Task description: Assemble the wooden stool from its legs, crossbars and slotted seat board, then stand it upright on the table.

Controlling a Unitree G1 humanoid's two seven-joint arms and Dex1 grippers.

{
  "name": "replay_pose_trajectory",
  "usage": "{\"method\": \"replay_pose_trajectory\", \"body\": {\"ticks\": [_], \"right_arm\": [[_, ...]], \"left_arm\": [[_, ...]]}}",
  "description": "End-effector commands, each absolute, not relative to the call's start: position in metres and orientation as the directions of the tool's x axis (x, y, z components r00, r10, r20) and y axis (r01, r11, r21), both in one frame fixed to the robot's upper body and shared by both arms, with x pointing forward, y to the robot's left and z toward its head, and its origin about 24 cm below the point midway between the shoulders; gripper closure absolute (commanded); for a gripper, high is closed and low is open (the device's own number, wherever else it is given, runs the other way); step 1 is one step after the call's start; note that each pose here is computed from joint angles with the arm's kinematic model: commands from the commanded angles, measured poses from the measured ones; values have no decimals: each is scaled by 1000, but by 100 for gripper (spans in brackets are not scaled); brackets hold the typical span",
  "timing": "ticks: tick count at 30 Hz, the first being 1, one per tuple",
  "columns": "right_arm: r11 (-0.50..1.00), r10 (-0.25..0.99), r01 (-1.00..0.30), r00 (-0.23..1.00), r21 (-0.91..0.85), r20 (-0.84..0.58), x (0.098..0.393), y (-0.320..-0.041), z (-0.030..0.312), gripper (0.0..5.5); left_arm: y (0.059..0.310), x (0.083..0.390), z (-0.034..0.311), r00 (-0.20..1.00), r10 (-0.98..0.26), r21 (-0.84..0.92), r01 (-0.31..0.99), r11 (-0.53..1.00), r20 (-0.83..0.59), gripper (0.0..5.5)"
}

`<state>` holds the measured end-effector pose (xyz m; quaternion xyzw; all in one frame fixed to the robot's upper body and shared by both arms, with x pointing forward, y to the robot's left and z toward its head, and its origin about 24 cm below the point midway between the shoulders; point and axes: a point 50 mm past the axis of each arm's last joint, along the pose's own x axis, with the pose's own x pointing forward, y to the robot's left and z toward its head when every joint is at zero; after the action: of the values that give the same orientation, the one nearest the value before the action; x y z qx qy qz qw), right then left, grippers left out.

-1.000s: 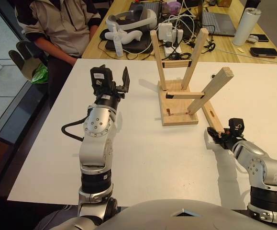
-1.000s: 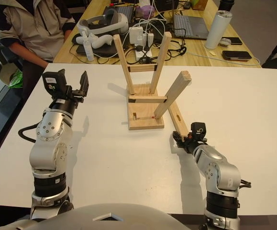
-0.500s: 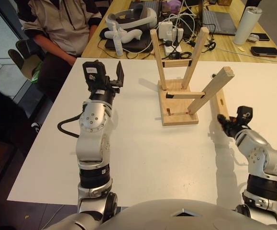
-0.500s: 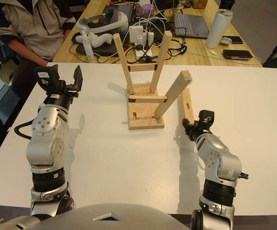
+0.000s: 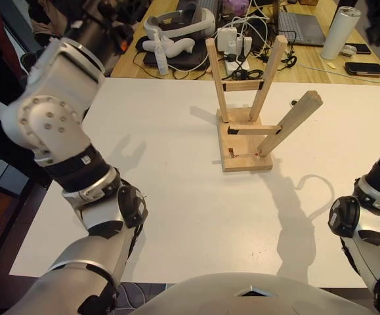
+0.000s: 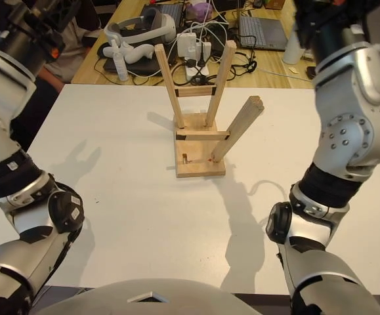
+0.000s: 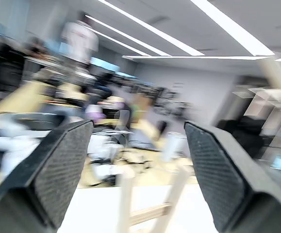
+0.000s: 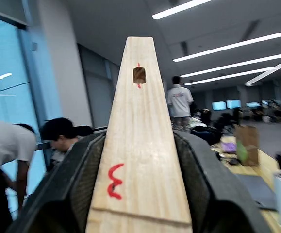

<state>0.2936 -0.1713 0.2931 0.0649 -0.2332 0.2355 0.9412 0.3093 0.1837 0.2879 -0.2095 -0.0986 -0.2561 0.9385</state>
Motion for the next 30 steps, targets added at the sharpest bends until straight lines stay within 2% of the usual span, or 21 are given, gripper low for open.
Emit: {"method": "replay_pose_trajectory", "body": {"ticks": [1,4,7,12,17,23,30], "right_arm": [[736,651,-666,648,-120,397,271,-133,278,347],[659,740,-733,593,-167,317,261,-117,258,347],[632,770,-747,576,-205,275,257,-112,248,347],[630,775,-725,569,-277,274,255,-108,241,347],[600,799,-708,552,-373,238,251,-105,230,347],[569,806,-635,558,-522,198,254,-111,215,347],[573,798,-594,562,-564,218,257,-113,212,347]], "left_arm": [[176,300,309,751,-566,-357,660,662,340,204],[167,296,311,692,-635,-369,721,586,343,204],[158,293,310,654,-673,-392,752,530,345,204],[150,297,304,667,-664,-503,725,471,339,204],[152,299,303,685,-642,-560,698,446,343,204],[155,298,296,680,-662,-593,686,422,315,302],[147,292,284,650,-715,-578,696,426,256,423]]}}
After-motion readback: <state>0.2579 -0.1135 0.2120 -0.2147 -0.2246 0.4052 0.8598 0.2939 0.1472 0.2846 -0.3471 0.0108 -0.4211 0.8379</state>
